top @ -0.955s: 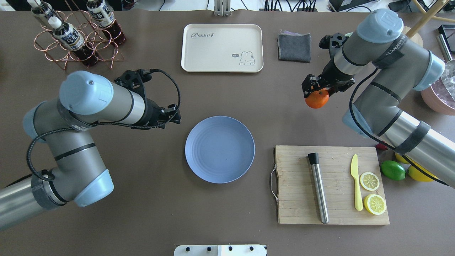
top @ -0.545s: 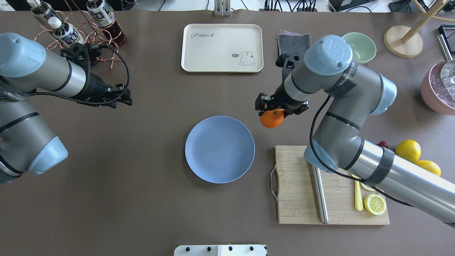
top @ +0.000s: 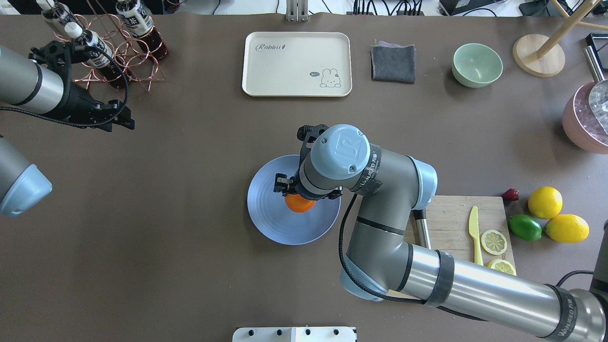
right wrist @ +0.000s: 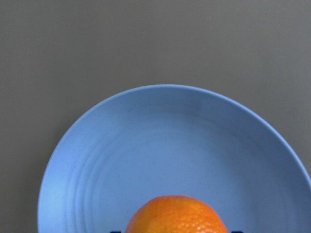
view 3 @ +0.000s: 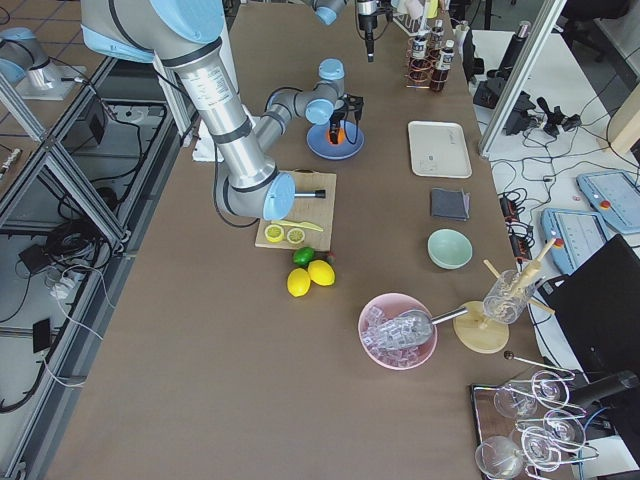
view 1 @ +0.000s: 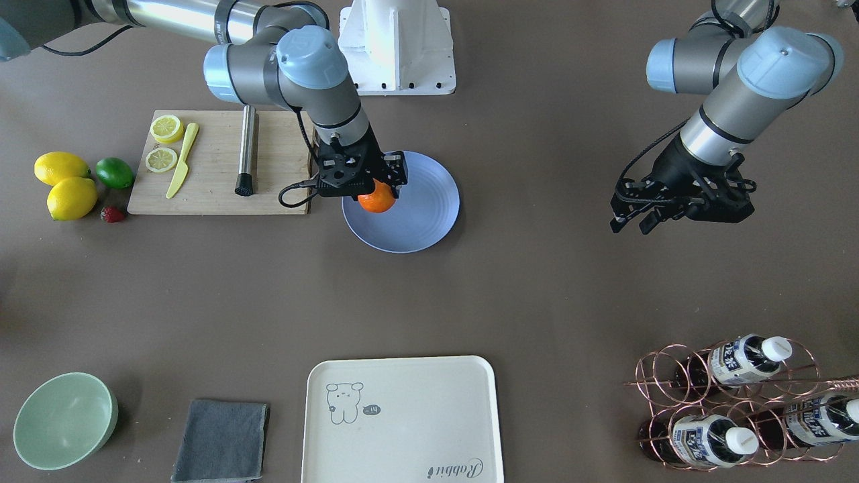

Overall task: Pick orange to plate
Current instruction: 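Carry the orange with the right gripper over the blue plate while the left arm withdraws, then lower the orange onto the plate and open the right gripper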

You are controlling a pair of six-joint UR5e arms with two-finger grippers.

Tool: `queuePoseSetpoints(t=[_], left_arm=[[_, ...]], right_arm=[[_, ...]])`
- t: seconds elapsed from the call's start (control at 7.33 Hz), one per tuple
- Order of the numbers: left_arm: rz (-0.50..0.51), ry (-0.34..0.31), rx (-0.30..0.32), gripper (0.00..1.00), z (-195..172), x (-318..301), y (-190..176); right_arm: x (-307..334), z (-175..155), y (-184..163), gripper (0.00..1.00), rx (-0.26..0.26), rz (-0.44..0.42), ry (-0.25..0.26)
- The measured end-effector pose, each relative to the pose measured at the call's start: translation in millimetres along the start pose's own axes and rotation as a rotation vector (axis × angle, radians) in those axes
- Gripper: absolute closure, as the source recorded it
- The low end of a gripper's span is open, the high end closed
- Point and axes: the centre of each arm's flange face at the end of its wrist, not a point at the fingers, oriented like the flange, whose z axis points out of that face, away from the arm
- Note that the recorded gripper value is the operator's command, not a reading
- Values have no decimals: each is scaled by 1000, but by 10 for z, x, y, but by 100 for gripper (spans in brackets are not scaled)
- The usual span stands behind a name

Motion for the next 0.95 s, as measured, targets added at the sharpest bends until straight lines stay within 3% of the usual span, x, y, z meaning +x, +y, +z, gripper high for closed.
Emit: queuePoseSetpoints(t=[0.14, 0.27, 0.41, 0.55, 0.68, 0.95], left_arm=[[-3, -4, 0, 35, -4, -53, 8], [-4, -8, -1, 35, -5, -90, 19], [-5, -9, -2, 34, -3, -109, 26], [-6, -11, -3, 32, -1, -124, 32], [-6, -11, -4, 8, -1, -130, 36], [-9, -13, -2, 2, -12, -148, 25]], right_arm=[[-73, 79, 61, 100, 3, 1, 5], [-107, 124, 90, 67, 3, 0, 9], [-118, 145, 99, 58, 3, 1, 13], [-115, 166, 98, 34, 2, 4, 19], [-98, 203, 92, 0, 1, 6, 27], [-69, 217, 31, 0, 3, 4, 32]])
